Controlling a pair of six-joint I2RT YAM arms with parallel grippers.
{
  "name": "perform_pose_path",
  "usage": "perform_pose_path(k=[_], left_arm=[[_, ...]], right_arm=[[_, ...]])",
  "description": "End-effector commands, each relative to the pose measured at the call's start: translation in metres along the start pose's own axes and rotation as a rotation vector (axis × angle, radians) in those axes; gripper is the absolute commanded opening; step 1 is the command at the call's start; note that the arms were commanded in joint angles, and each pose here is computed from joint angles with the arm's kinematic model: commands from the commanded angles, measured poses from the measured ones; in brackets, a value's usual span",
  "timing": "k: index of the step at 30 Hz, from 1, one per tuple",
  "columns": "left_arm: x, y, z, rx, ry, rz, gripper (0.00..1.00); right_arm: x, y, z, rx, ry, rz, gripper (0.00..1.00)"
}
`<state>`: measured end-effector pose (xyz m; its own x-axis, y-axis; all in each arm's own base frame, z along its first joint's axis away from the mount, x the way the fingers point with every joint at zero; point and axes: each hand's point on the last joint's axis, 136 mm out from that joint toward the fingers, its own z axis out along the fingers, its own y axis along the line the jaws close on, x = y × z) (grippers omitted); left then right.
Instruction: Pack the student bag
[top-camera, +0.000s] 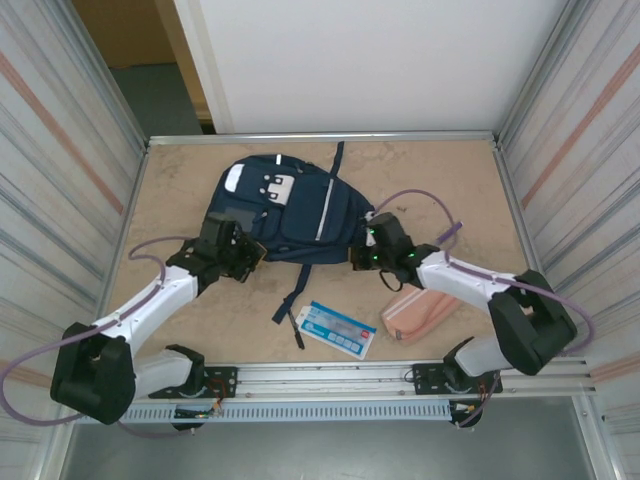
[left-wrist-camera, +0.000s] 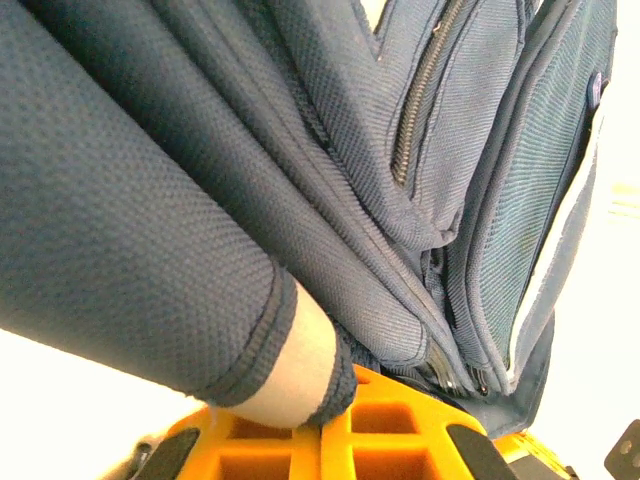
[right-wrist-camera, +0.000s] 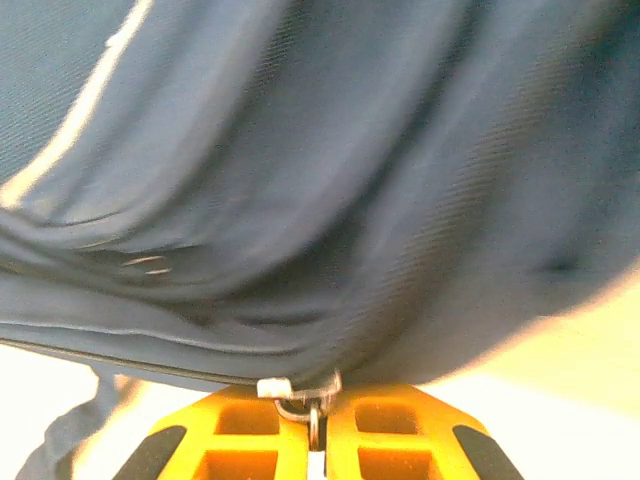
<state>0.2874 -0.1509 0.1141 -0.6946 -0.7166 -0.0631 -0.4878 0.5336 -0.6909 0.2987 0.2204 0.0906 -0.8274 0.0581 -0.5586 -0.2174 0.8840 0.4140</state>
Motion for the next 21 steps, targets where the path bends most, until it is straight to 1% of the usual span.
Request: perform_pose_path(k=[1, 4, 6, 7, 8, 9, 10, 11, 12, 13, 14, 16, 19, 20, 21], left_arm=[[-0.013, 0.014, -0.008, -0.043, -0.016, 0.075, 0.00], [-0.036, 0.019, -0.008, -0.085, -0.035, 0.111, 0.00], [-0.055, 0.017, -0.006, -0.097, -0.043, 0.127, 0.00], [-0.065, 0.011, -0.003, -0.091, -0.049, 0.151, 0.02], [-0.074, 0.003, 0.000, -0.086, -0.059, 0.187, 0.13], [-0.085, -0.006, 0.004, -0.087, -0.074, 0.231, 0.33], [-0.094, -0.014, 0.006, -0.096, -0.086, 0.266, 0.45], [-0.102, -0.020, 0.007, -0.114, -0.097, 0.286, 0.52], [-0.107, -0.024, 0.007, -0.128, -0.096, 0.284, 0.56], [-0.107, -0.026, 0.005, -0.139, -0.083, 0.251, 0.57], [-0.102, -0.034, 0.003, -0.116, -0.057, 0.217, 0.58], [-0.085, -0.041, -0.003, -0.074, -0.024, 0.180, 0.61], [-0.049, -0.022, -0.022, -0.155, -0.064, 0.186, 0.70], [-0.036, -0.013, -0.028, -0.179, -0.074, 0.198, 0.78], [-0.025, -0.001, -0.032, -0.211, -0.081, 0.200, 0.95]], right_arm=[[0.008, -0.026, -0.021, 0.056, 0.035, 0.009, 0.00], [0.010, -0.023, -0.030, 0.030, 0.036, 0.003, 0.00], [0.015, -0.007, -0.030, -0.046, 0.064, -0.027, 0.00], [0.017, 0.006, -0.029, -0.107, 0.082, -0.048, 0.00], [0.021, 0.020, -0.028, -0.182, 0.105, -0.060, 0.00], [0.024, 0.036, -0.027, -0.254, 0.126, -0.065, 0.00], [0.026, 0.049, -0.025, -0.308, 0.146, -0.072, 0.00], [0.029, 0.064, -0.024, -0.346, 0.169, -0.087, 0.00], [0.031, 0.079, -0.022, -0.372, 0.186, -0.114, 0.00], [0.031, 0.092, -0.020, -0.386, 0.194, -0.136, 0.00], [0.033, 0.106, -0.018, -0.397, 0.203, -0.163, 0.00], [0.031, 0.128, -0.012, -0.413, 0.197, -0.205, 0.00], [0.029, 0.152, 0.001, -0.434, 0.195, -0.238, 0.00], [0.031, 0.160, 0.005, -0.446, 0.205, -0.247, 0.00], [0.031, 0.168, 0.008, -0.459, 0.212, -0.261, 0.00]])
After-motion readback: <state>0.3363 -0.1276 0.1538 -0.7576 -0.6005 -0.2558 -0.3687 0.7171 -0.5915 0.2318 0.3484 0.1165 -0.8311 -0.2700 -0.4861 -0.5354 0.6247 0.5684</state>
